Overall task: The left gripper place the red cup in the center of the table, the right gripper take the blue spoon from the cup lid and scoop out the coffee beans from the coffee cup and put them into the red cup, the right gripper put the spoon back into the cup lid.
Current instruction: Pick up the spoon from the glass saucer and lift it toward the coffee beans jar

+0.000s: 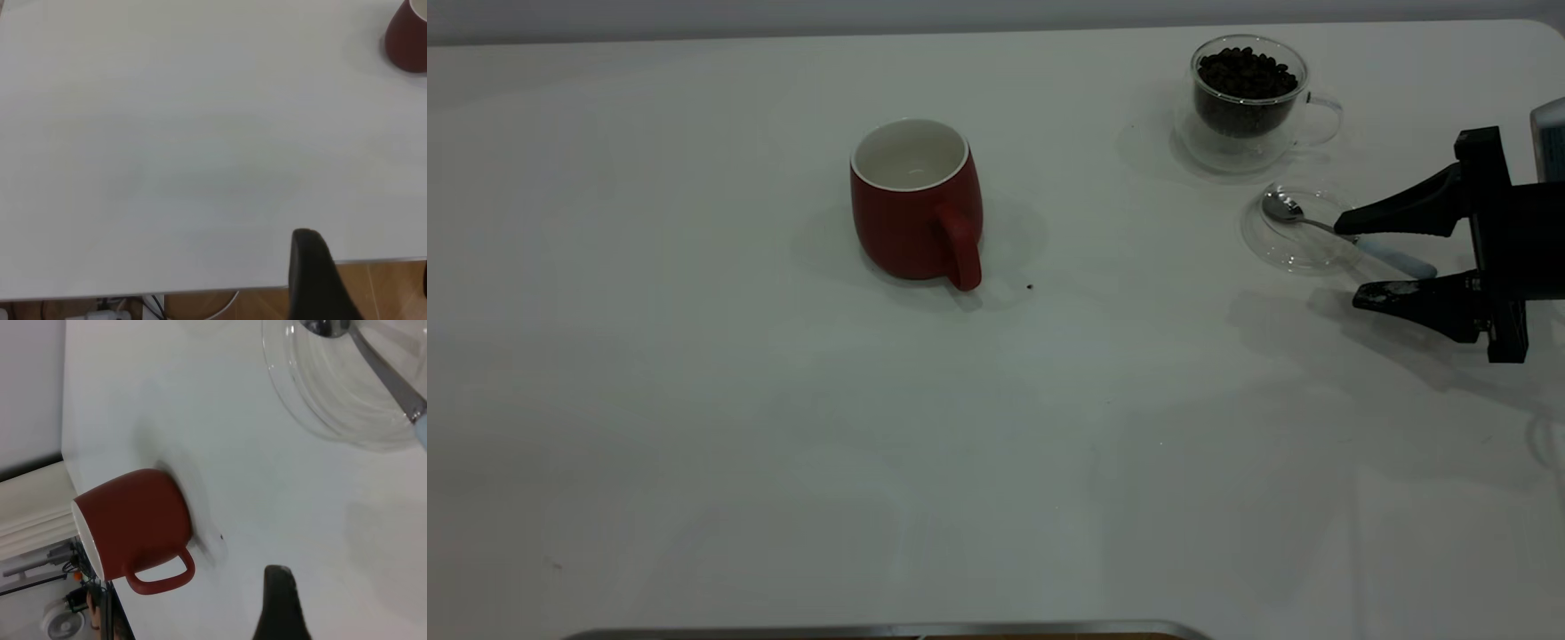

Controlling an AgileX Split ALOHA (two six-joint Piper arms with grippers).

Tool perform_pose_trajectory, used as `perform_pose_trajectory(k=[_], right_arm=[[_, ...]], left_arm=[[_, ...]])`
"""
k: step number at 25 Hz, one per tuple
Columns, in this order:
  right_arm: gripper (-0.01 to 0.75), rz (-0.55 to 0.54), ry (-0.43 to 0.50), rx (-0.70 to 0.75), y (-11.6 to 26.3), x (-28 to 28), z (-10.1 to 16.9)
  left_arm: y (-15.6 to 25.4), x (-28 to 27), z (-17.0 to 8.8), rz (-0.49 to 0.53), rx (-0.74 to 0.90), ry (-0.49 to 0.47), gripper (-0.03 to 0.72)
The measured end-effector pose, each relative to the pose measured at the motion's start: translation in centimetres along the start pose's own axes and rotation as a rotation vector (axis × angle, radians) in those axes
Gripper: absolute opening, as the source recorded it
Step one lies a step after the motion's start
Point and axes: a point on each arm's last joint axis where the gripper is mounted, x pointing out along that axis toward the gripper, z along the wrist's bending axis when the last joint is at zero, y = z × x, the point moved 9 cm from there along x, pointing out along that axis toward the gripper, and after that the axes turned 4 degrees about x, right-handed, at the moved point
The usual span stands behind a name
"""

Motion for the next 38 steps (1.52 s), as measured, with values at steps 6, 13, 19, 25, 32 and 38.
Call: perform_pose_trajectory(k=[6, 13, 19, 25, 32, 38], right_arm=[[0.591, -0.019, -0.001, -0.022, -1.2, 0.1, 0.5], [0.591, -0.036, 0.027, -0.011, -1.8, 0.1, 0.1], [0.591, -0.036, 0.026, 0.004, -1.8, 0.0, 0.0], [0.591, -0.074, 0.031, 0.03, -2.9, -1.1, -0.8], [0.551, -0.086, 0.05, 0.031, -3.2, -1.3, -1.2], [0.435, -0.09, 0.06, 0.03, -3.2, -1.4, -1.4]], left_arm=[[0.0, 0.0, 0.0, 0.0, 0.0, 0.0, 0.451], [0.0, 0.0, 0.0, 0.0, 0.001, 0.0, 0.451], [0.0, 0.0, 0.0, 0.0, 0.002, 0.0, 0.451], [0.0, 0.0, 0.0, 0.0, 0.002, 0.0, 0.451], [0.0, 0.0, 0.0, 0.0, 0.002, 0.0, 0.451], [0.0, 0.0, 0.0, 0.0, 0.002, 0.0, 0.451]])
